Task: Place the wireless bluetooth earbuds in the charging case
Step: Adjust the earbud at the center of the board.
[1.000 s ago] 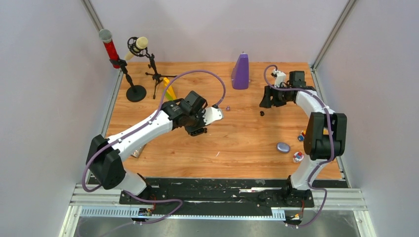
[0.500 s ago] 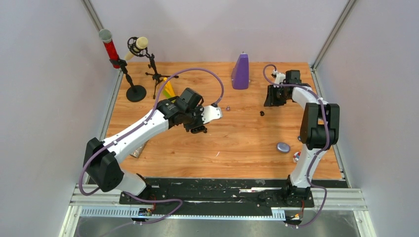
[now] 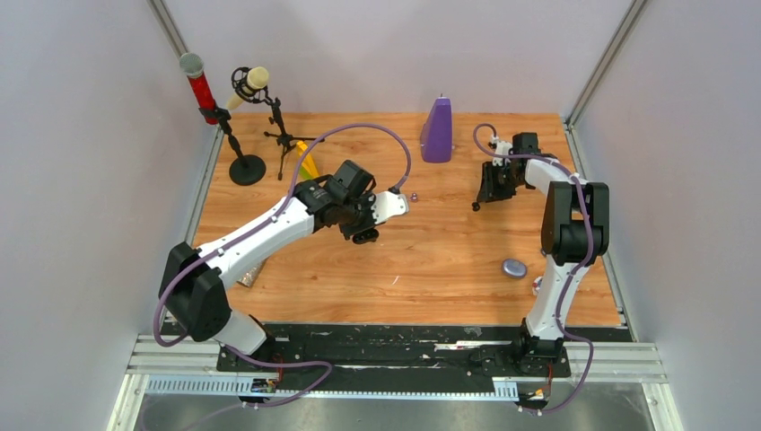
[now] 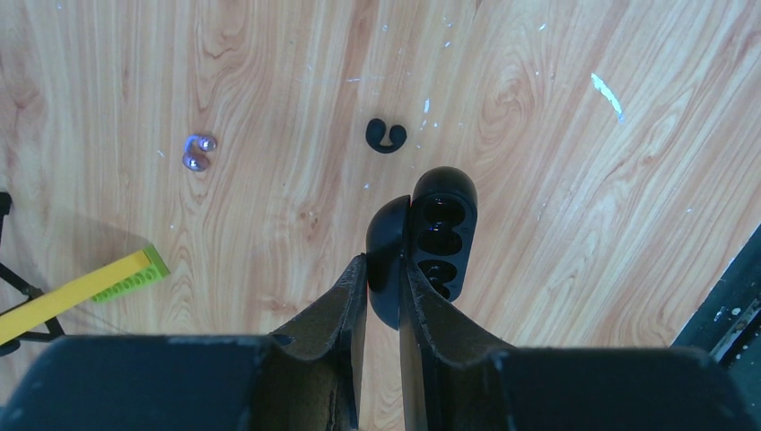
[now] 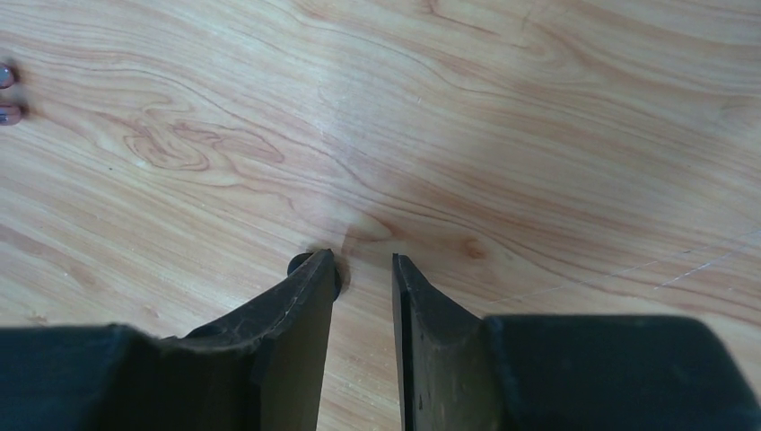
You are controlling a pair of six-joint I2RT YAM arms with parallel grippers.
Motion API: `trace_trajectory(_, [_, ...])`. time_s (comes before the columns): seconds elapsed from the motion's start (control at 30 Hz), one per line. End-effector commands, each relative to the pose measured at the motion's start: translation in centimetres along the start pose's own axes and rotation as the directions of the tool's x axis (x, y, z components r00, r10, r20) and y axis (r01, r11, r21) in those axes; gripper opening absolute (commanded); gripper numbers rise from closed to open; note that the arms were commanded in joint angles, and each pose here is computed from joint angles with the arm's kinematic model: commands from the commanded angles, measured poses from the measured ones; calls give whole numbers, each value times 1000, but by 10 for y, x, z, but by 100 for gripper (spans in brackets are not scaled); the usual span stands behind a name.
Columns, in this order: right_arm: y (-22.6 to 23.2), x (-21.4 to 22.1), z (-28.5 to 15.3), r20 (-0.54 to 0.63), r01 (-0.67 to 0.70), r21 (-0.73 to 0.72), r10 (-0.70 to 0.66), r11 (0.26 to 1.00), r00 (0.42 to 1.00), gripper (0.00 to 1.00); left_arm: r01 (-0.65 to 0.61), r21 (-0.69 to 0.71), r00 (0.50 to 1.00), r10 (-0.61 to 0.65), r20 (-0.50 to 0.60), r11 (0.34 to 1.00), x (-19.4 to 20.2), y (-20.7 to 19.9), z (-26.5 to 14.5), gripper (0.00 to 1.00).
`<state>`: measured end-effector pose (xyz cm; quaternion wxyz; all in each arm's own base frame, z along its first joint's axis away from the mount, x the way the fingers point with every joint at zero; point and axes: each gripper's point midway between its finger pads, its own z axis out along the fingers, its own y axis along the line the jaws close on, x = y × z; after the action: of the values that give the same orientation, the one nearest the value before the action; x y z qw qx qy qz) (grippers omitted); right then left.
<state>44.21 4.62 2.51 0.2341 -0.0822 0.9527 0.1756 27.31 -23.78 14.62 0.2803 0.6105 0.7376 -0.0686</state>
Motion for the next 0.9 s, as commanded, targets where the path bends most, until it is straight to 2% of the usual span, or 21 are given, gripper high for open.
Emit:
trace_trajectory(0.0, [13,0,-8,-1,-22,-50,22,998,1000,31,6,-51,994,0,106,999,-26,5,-21,25])
trace_trajectory(0.23, [19,5,-17,4,-58,-100,58,993,998,27,-8,-81,997,15,78,997,-22,7,-18,25])
trace_trajectory(0.7, [18,8,-44,44,-130,-179,139,975,989,28,-5,-91,995,15,103,996,-25,4,-28,25])
trace_trajectory(0.87, [32,13,-53,33,-146,-236,159,961,987,29,-4,-91,994,14,105,996,-25,4,-28,25])
